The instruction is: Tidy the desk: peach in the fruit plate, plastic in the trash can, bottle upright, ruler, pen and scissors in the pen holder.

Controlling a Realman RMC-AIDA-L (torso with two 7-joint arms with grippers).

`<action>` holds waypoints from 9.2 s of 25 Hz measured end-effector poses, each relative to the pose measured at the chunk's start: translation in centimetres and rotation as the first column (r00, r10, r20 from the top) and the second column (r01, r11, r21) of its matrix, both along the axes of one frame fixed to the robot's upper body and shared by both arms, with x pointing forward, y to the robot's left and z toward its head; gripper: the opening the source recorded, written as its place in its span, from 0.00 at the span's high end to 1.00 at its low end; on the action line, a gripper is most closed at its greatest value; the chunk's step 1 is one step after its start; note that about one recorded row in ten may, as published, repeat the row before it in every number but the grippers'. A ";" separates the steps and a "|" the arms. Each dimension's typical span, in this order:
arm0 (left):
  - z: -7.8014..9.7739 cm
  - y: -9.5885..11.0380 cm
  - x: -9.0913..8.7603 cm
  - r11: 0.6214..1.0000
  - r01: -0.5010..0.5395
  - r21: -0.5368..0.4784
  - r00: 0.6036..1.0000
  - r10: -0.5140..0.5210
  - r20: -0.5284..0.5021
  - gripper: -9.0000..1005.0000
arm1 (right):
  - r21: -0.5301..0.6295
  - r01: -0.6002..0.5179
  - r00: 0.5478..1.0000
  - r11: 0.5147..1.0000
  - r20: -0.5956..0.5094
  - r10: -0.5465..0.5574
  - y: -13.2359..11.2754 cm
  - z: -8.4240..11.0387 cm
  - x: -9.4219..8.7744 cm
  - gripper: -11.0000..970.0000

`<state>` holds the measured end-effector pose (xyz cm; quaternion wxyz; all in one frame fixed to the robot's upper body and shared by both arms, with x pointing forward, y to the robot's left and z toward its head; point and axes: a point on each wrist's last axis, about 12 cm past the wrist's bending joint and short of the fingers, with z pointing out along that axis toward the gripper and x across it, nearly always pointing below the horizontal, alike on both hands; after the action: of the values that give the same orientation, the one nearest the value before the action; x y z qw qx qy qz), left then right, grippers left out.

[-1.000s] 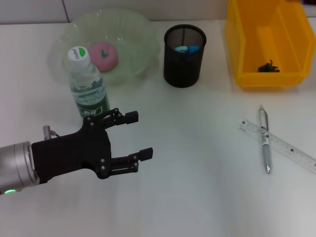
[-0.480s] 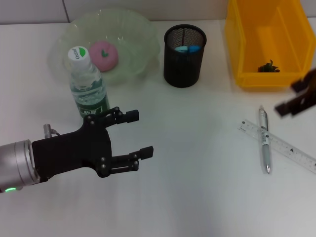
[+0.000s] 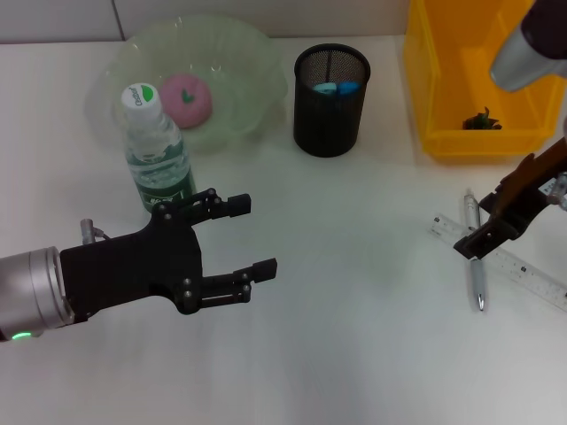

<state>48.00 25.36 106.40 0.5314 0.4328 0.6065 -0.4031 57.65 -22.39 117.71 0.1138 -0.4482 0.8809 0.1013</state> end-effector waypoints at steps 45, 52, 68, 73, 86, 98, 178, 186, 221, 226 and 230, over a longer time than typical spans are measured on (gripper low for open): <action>-0.1 0.0 0.0 1.000 0.001 -0.001 1.000 -0.001 -0.002 0.19 | -0.023 0.023 1.000 0.999 -0.003 -0.023 2.0 -5.3 2.7 0.52; 0.0 0.0 -0.1 1.000 0.002 -0.002 1.000 -0.002 -0.003 0.19 | 0.000 0.039 0.998 0.999 0.040 -0.039 2.0 -3.8 2.8 0.61; 0.0 0.0 -0.2 1.000 0.007 -0.006 1.000 -0.007 -0.004 0.19 | 0.636 -0.013 0.786 0.772 0.484 -0.385 0.0 8.2 5.6 0.61; 0.0 -0.1 -0.2 1.000 0.009 -0.005 1.000 -0.009 -0.005 0.19 | 0.757 -0.126 0.728 0.641 0.509 -0.459 1.4 6.5 7.7 0.61; -0.1 -0.1 -0.1 1.000 0.007 -0.002 1.000 -0.007 -0.006 0.19 | 0.726 -0.360 0.554 0.586 0.672 -0.492 4.5 -1.6 7.4 0.61; -0.1 -0.1 -0.2 1.000 0.009 -0.008 1.000 -0.009 -0.015 0.19 | 0.712 -0.338 0.565 0.616 0.676 -0.472 5.4 -5.2 5.9 0.61; -0.1 -0.3 0.0 1.000 0.019 -0.004 1.000 -0.019 -0.010 0.19 | 0.115 0.705 0.708 0.700 -0.172 -0.685 -3.6 -3.8 0.7 0.18; -0.3 -0.8 -0.5 0.995 0.096 0.032 0.995 -0.095 -0.033 0.20 | 0.093 0.693 0.718 0.715 -0.178 -0.673 -2.6 -4.8 1.3 0.18; -0.6 -1.0 -0.5 0.993 0.110 0.046 0.993 -0.108 -0.048 0.20 | 0.025 0.693 0.716 0.720 -0.142 -0.684 -1.9 -6.2 2.5 0.44; -0.6 -1.0 -0.5 0.993 0.109 0.048 0.993 -0.107 -0.046 0.20 | 0.009 0.688 0.720 0.726 -0.139 -0.680 -1.7 -6.4 2.6 0.63; -0.6 -1.0 -0.5 0.993 0.109 0.048 0.993 -0.107 -0.046 0.20 | 0.010 0.678 0.729 0.735 -0.132 -0.671 -1.5 -6.3 2.6 0.76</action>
<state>47.51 24.35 105.80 0.4844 0.4695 0.6036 -0.4250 60.26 -23.93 111.40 0.1026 -0.0875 0.9853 0.1051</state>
